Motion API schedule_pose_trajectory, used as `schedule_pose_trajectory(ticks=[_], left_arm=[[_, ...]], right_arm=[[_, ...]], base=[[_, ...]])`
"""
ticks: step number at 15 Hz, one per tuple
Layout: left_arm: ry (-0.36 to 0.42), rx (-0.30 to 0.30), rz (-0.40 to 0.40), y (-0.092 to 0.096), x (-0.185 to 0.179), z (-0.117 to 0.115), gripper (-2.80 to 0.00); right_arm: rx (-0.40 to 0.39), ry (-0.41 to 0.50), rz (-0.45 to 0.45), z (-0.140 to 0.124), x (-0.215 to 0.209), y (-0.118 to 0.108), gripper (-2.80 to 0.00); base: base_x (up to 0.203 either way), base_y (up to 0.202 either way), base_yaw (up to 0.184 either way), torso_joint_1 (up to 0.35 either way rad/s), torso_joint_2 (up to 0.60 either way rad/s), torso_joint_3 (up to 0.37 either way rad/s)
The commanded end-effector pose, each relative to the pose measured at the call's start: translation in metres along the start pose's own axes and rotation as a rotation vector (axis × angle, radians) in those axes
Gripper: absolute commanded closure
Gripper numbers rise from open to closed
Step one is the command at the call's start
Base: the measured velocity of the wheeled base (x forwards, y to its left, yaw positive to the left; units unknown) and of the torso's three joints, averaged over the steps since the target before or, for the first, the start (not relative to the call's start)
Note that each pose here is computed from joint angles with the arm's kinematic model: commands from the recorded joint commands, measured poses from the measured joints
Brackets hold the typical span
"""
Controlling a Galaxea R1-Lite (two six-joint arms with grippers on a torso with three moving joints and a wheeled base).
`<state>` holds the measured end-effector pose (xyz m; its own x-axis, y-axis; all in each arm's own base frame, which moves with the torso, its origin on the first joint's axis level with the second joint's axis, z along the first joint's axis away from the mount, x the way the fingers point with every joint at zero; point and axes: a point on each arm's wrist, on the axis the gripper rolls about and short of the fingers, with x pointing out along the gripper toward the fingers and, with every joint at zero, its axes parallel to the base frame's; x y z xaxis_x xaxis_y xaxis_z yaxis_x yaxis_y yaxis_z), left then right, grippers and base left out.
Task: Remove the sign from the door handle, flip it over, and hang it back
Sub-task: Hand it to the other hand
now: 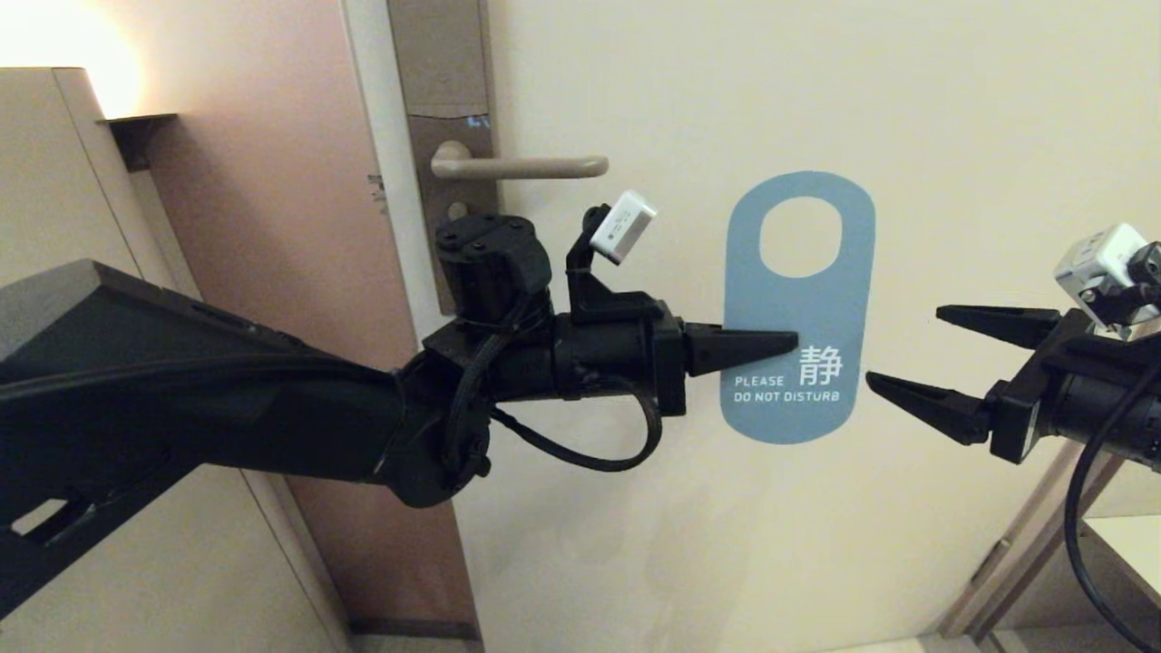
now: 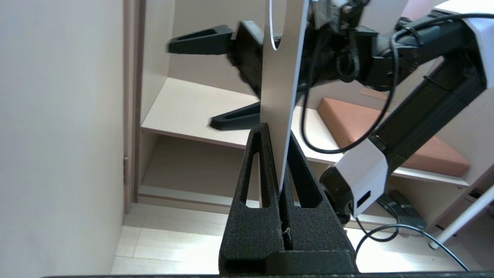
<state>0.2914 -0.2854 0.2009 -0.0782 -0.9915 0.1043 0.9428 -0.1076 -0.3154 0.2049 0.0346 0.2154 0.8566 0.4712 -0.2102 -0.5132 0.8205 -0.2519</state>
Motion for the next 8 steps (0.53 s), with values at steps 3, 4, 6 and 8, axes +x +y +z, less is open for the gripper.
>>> schedule_pose_trajectory(ticks=[3, 4, 6, 8], left_arm=[[-0.018, 0.018, 0.002, 0.012, -0.001, -0.004, 0.0], [-0.035, 0.039, -0.008, 0.016, 0.001, -0.004, 0.0], [-0.06, 0.053, -0.027, 0.017, 0.004, -0.002, 0.0], [-0.073, 0.07, -0.035, 0.018, 0.006, 0.001, 0.0]], right_arm=[[-0.019, -0.03, 0.006, 0.005, -0.006, 0.002, -2.8], [-0.019, -0.034, 0.018, 0.005, -0.006, 0.002, -2.8], [-0.025, -0.055, 0.052, 0.007, -0.008, 0.004, -2.8], [-0.038, -0.072, 0.107, 0.006, -0.008, 0.005, -2.8]], base=[[0.0, 0.0, 0.0, 0.0, 0.0, 0.0], [0.0, 0.0, 0.0, 0.0, 0.0, 0.0], [0.0, 0.0, 0.0, 0.0, 0.0, 0.0], [0.0, 0.0, 0.0, 0.0, 0.0, 0.0]])
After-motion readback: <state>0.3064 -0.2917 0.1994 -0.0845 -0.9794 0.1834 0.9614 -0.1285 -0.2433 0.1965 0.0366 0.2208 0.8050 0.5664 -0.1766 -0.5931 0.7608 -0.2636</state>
